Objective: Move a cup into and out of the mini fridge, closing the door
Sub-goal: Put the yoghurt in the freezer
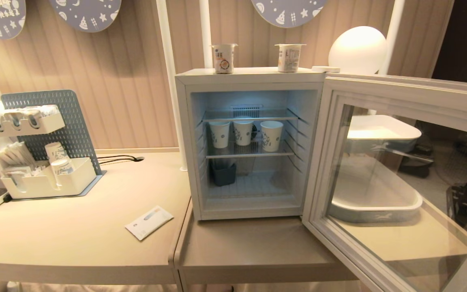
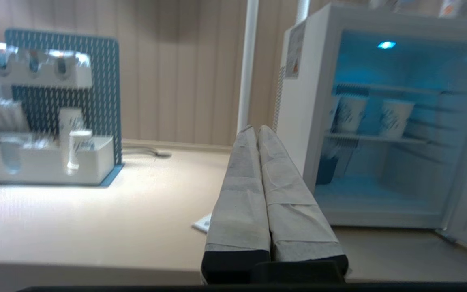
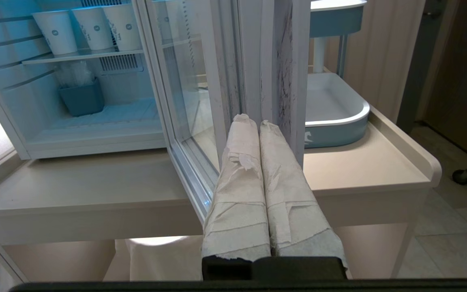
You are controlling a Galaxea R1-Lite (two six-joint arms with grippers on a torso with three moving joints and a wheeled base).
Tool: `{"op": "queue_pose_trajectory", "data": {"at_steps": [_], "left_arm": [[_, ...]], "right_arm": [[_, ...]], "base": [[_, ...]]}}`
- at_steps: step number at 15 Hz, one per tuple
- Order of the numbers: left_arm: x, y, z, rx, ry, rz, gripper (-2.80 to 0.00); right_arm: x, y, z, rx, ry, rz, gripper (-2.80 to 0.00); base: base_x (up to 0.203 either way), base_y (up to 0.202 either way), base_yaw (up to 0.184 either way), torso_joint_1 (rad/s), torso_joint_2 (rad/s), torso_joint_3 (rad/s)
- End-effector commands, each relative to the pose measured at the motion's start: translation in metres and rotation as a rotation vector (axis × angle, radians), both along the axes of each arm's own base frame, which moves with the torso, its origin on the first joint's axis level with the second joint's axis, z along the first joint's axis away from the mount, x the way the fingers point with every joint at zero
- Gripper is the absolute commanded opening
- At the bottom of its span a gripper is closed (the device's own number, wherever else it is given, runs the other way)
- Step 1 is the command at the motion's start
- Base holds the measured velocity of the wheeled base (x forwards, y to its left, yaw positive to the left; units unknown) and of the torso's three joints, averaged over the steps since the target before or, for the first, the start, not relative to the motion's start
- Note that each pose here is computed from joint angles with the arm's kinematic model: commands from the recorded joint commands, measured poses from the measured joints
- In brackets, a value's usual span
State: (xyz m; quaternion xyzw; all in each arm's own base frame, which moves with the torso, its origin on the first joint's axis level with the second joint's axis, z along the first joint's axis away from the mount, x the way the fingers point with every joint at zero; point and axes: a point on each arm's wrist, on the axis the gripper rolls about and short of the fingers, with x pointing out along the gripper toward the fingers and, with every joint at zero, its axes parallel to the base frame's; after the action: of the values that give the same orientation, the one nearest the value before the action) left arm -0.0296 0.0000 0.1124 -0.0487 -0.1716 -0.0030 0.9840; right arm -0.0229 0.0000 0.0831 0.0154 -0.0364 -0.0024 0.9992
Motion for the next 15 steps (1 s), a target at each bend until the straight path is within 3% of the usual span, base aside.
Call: {"op": "queue_pose_trajectory", "data": {"at_steps": [1,7,15], "left_arm": [[0.0060,0.0002,-0.0163,-0.002,0.073,0.009,-2.80],[0.0061,0.0002,-0.0165,0.017,0.075,0.013,-2.80],[0.0061,0.0001,-0.0165,0.021,0.075,0.011,-2.80]], "right_arm": [[0.0031,0.0000,-0.0106,0.000,0.039,0.000,-2.80],[0.0031,0.0000,-0.0106,0.000,0.039,0.000,-2.80],[0.0031,0.0000,-0.0106,0.000,0.039,0.000,-2.80]], "base": [[0.000,0.000,0.000,0.000,0.00,0.000],[0.000,0.000,0.000,0.000,0.00,0.000],[-0.182,0.000,0.000,0.004,0.01,0.002]]}}
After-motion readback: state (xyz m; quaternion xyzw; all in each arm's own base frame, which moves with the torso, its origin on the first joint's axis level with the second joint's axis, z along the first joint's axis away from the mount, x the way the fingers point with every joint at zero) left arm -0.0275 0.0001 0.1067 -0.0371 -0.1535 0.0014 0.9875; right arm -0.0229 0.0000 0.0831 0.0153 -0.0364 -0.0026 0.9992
